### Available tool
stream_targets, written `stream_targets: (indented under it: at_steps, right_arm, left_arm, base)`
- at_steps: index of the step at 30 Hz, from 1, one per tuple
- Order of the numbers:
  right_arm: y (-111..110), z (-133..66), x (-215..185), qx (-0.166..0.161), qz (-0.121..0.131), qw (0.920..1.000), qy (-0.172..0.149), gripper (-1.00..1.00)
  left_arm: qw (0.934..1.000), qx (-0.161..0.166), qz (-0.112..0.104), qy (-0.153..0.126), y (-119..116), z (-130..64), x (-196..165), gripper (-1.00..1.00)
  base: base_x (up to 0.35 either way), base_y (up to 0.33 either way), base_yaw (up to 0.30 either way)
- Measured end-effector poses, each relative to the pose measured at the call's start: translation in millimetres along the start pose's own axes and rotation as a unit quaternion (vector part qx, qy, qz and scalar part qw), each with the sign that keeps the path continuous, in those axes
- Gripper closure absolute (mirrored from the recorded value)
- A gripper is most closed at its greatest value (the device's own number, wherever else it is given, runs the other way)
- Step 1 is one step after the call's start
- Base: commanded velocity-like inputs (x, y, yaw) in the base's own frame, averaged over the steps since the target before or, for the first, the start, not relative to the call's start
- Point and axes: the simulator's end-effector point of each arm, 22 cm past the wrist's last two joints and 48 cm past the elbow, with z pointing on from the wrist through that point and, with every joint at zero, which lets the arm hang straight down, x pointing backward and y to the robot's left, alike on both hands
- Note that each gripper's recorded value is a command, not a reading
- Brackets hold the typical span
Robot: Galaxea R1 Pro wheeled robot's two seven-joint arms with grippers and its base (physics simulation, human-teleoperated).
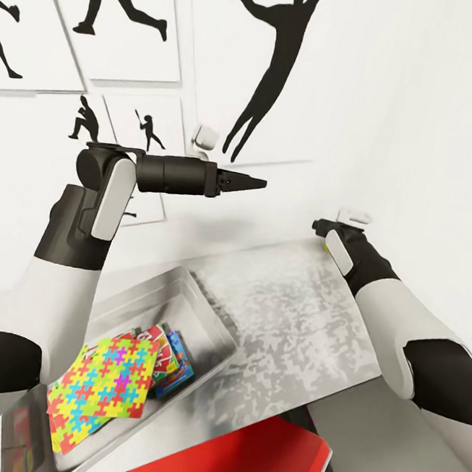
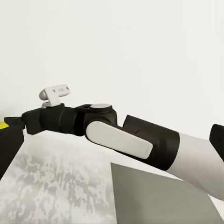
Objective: Put all the toys in the child's room - the three board games (two on the bed and one on the table), the two jigsaw puzzles on the table, and the tennis ball on the table - inside the toy box on the table in the child's room.
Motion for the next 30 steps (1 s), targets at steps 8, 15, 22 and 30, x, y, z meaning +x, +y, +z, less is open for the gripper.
stream_targets:
  at_steps: [8, 15, 22, 30]
  right_arm:
    - [3, 3.9, -9, -0.002, -0.001, 1.0, -0.005, -1.0]
    - [5, 7.9, -13, -0.002, -0.002, 1.0, -0.007, -1.0]
    - [7, 12.5, -12, -0.002, -0.003, 1.0, -0.005, -1.0]
    - [7, 18.3, -6, -0.002, -0.004, 1.0, -0.002, -1.0]
  left_arm:
    - [1.0, 0.0, -0.006, 0.002, 7, 1.8, 6, -1.0]
    - [0.9999, 0.0, -0.011, 0.003, 12, 3.4, 11, -1.0]
    - [1.0, 0.004, -0.004, 0.0, 10, 4.0, 11, -1.0]
    - [1.0, 0.006, -0.005, -0.001, 13, 5.6, 15, -1.0]
  base:
    - [0.0, 0.0, 0.0]
    - [0.0, 0.0, 0.0]
    - [0.0, 0.0, 0.0]
    - [0.0, 0.0, 0.0]
